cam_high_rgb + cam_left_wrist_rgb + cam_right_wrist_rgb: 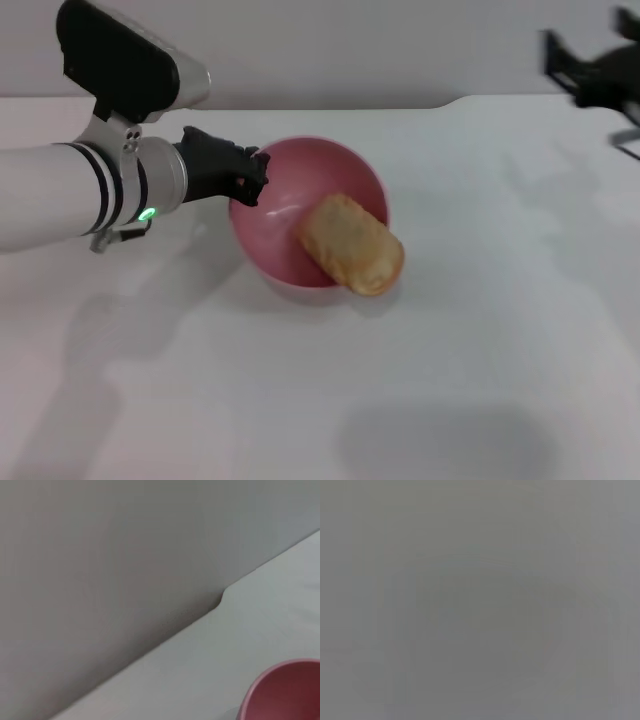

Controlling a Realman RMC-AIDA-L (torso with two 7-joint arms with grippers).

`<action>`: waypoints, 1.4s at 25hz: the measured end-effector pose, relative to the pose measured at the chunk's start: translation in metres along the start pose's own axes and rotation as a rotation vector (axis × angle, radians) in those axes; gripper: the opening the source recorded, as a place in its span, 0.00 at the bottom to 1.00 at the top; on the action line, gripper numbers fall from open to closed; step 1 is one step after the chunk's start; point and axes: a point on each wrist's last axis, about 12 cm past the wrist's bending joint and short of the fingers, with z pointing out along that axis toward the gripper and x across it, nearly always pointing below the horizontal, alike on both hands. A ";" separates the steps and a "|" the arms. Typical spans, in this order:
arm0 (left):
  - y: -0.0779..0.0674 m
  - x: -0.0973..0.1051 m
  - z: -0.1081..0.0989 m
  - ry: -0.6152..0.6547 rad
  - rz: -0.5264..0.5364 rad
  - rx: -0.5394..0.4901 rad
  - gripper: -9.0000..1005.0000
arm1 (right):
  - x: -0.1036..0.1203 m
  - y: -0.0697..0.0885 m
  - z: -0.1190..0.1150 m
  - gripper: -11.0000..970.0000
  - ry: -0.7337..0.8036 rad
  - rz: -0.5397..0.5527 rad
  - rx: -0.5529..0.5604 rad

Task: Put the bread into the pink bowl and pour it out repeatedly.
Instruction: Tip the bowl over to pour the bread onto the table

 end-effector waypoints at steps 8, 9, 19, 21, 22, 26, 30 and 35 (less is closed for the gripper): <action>-0.006 -0.021 -0.003 -0.071 0.286 -0.052 0.06 | 0.036 -0.021 -0.021 0.78 0.083 0.092 0.085; -0.009 -0.024 -0.003 -0.070 0.323 -0.056 0.06 | 0.038 -0.020 -0.021 0.78 0.091 0.098 0.082; -0.027 -0.037 0.003 0.067 0.612 -0.146 0.06 | 0.045 -0.019 -0.021 0.77 0.110 0.132 0.078; -0.027 -0.039 0.003 0.073 0.621 -0.165 0.06 | 0.044 -0.019 -0.022 0.77 0.107 0.133 0.078; -0.025 -0.043 0.000 0.081 0.664 -0.221 0.06 | 0.044 -0.020 -0.023 0.77 0.107 0.134 0.080; -0.029 -0.050 -0.002 0.075 0.726 -0.264 0.06 | 0.046 -0.022 -0.023 0.77 0.111 0.136 0.088; -0.038 -0.055 -0.005 0.072 0.840 -0.323 0.06 | 0.047 -0.023 -0.024 0.77 0.115 0.136 0.090; -0.052 -0.055 -0.004 0.078 0.967 -0.382 0.06 | 0.048 -0.023 -0.025 0.76 0.118 0.139 0.094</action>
